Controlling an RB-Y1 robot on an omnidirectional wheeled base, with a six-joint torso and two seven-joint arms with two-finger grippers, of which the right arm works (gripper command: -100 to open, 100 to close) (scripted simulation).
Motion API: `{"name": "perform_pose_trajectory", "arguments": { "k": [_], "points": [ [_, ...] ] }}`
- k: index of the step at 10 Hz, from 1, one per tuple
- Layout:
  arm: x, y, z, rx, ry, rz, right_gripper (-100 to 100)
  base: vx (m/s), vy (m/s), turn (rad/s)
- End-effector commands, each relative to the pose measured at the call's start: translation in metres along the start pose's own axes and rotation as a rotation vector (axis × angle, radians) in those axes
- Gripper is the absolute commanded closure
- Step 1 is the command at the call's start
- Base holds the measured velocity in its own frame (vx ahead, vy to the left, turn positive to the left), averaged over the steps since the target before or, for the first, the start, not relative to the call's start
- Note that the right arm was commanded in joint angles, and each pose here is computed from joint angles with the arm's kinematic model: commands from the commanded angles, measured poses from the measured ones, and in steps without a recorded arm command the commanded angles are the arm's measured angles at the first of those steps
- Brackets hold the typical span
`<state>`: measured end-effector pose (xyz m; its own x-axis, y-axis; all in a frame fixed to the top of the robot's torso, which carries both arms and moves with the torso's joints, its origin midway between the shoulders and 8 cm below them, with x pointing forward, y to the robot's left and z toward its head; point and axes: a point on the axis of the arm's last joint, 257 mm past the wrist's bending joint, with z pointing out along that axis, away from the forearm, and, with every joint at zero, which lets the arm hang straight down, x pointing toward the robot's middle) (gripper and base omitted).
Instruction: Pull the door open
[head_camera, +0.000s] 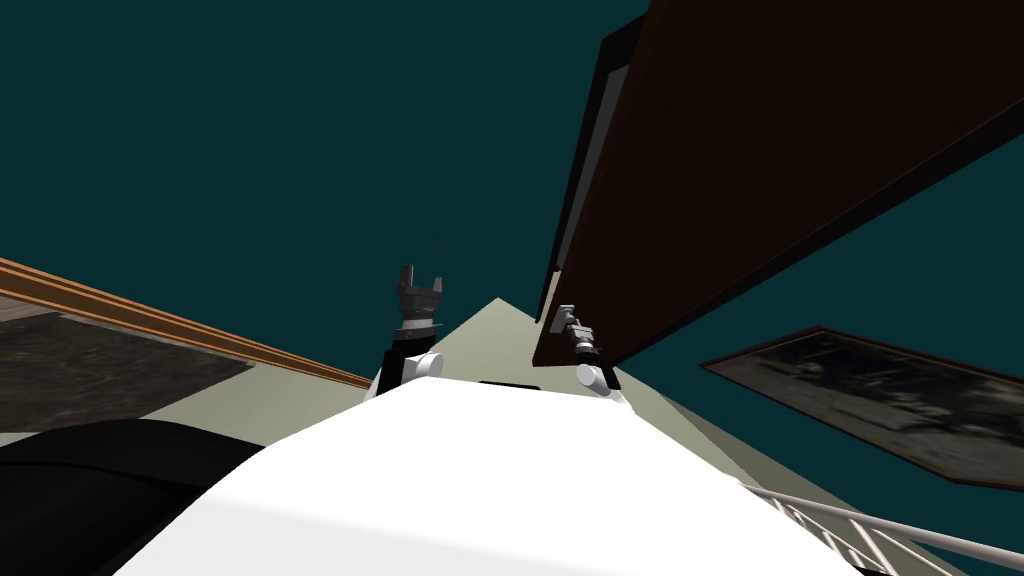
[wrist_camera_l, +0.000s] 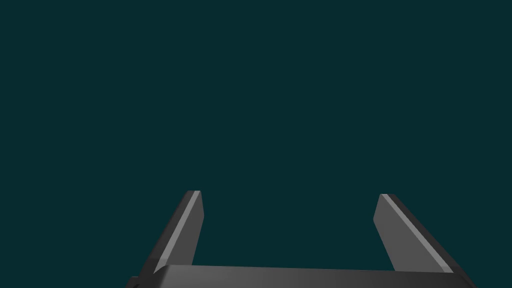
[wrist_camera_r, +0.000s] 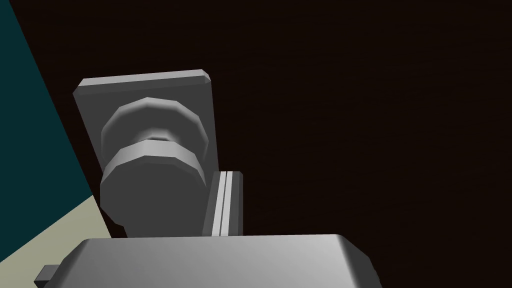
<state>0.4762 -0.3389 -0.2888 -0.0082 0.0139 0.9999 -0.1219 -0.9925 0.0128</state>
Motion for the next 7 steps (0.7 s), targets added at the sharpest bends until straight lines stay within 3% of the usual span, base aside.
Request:
{"name": "perform_pose_trajectory", "arguments": {
  "k": [1, 7],
  "points": [
    [-0.0073, -0.0205, -0.0014, 0.033, -0.011, 0.012, -100, -0.014, -0.003, -0.007],
    [-0.007, -0.0229, -0.0022, 0.039, -0.01, 0.013, -100, -0.01, -0.008, 0.017]
  ]
}}
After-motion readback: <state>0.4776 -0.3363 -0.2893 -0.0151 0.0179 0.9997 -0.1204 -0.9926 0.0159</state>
